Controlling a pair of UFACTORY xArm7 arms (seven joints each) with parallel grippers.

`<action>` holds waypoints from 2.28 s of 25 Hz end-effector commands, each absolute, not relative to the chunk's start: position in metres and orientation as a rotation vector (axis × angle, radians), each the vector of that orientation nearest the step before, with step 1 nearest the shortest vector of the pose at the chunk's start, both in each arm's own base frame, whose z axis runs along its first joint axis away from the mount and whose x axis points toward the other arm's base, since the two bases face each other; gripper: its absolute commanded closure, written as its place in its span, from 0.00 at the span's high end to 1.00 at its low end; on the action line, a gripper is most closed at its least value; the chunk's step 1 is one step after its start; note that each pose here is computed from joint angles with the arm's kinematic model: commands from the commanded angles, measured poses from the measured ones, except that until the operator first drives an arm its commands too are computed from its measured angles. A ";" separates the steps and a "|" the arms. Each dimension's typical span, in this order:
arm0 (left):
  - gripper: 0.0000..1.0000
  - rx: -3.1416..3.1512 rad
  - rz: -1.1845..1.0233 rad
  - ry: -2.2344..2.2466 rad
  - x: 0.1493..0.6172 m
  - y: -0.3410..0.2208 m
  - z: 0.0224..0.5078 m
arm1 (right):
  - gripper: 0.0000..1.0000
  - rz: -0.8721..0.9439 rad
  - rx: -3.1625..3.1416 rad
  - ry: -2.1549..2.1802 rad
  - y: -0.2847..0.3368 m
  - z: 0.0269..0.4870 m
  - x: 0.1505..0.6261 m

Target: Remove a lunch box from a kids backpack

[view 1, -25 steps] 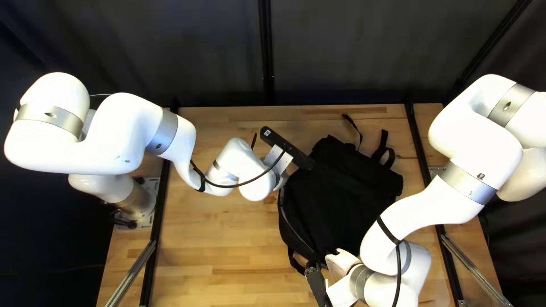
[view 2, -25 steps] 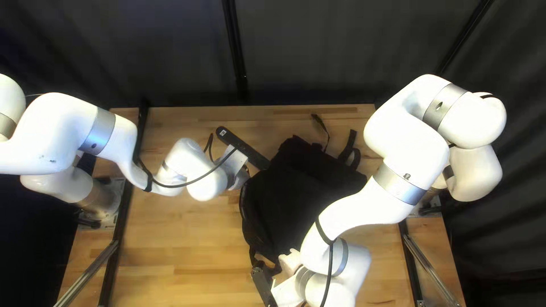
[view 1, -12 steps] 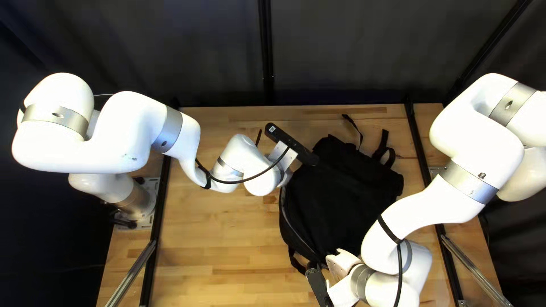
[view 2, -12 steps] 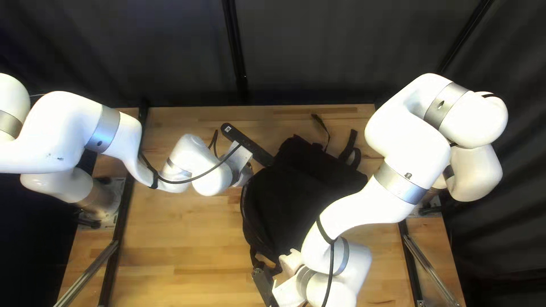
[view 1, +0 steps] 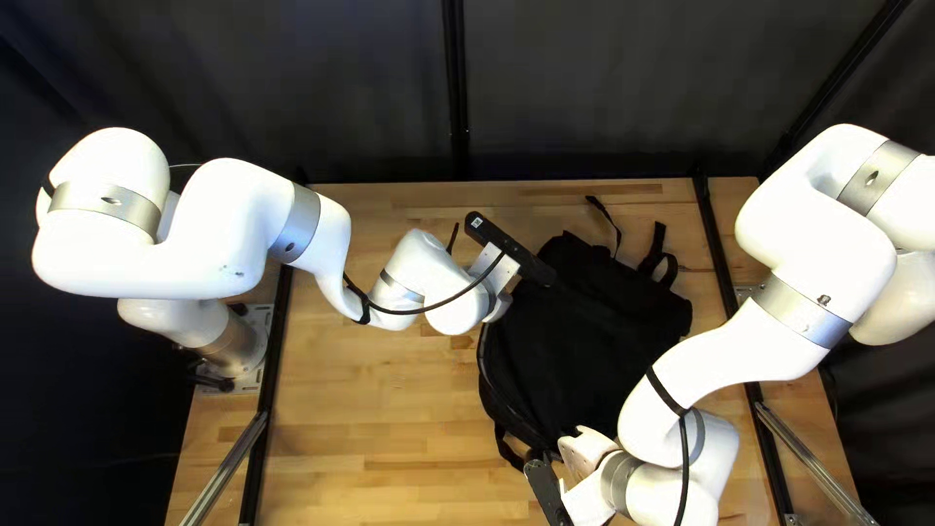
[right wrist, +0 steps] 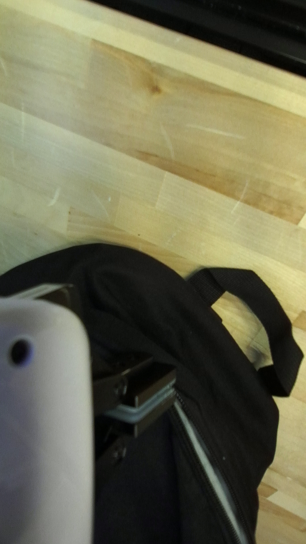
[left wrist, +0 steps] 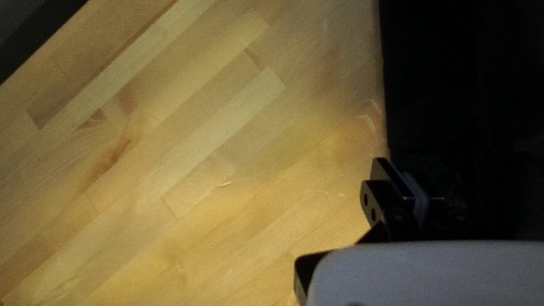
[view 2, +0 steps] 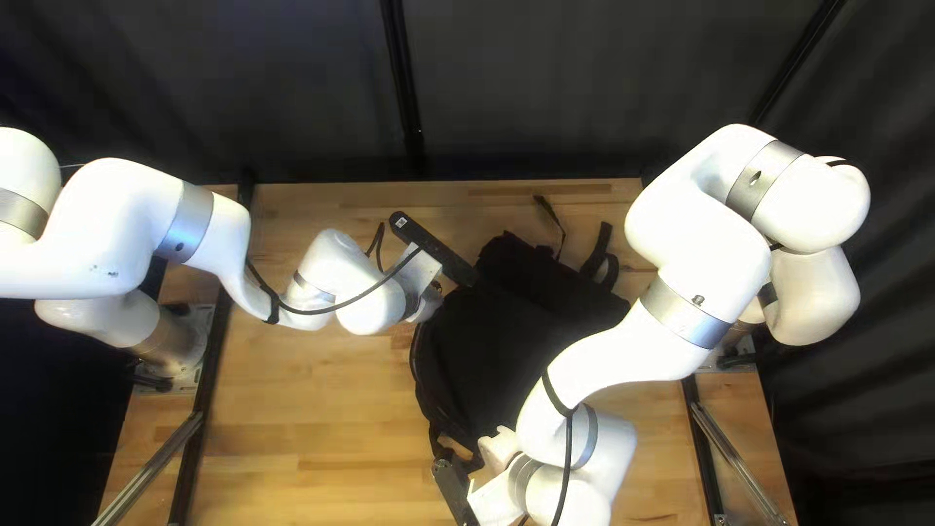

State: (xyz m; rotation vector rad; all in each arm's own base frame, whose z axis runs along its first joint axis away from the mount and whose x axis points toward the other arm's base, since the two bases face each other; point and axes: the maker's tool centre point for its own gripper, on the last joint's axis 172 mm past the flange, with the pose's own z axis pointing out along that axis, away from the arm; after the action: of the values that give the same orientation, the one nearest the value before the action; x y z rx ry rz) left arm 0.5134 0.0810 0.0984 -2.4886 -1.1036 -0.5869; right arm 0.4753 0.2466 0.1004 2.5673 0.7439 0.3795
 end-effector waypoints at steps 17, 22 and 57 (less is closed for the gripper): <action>1.00 -2.493 -0.606 -1.073 0.496 0.063 0.123 | 0.00 0.392 2.552 0.760 0.244 0.105 0.474; 1.00 -2.469 -0.620 -1.047 0.455 0.039 0.133 | 0.00 0.383 2.543 0.744 0.237 0.114 0.471; 1.00 -2.440 -0.750 -0.995 0.398 -0.088 0.110 | 0.00 0.209 2.547 0.745 0.196 0.118 0.412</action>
State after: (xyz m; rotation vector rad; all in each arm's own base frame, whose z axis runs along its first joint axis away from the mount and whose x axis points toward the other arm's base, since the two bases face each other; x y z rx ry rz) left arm 0.3982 -0.0874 0.1101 -2.4392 -0.9967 -0.7497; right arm 0.4101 0.1968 0.1171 2.5487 0.7464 0.2092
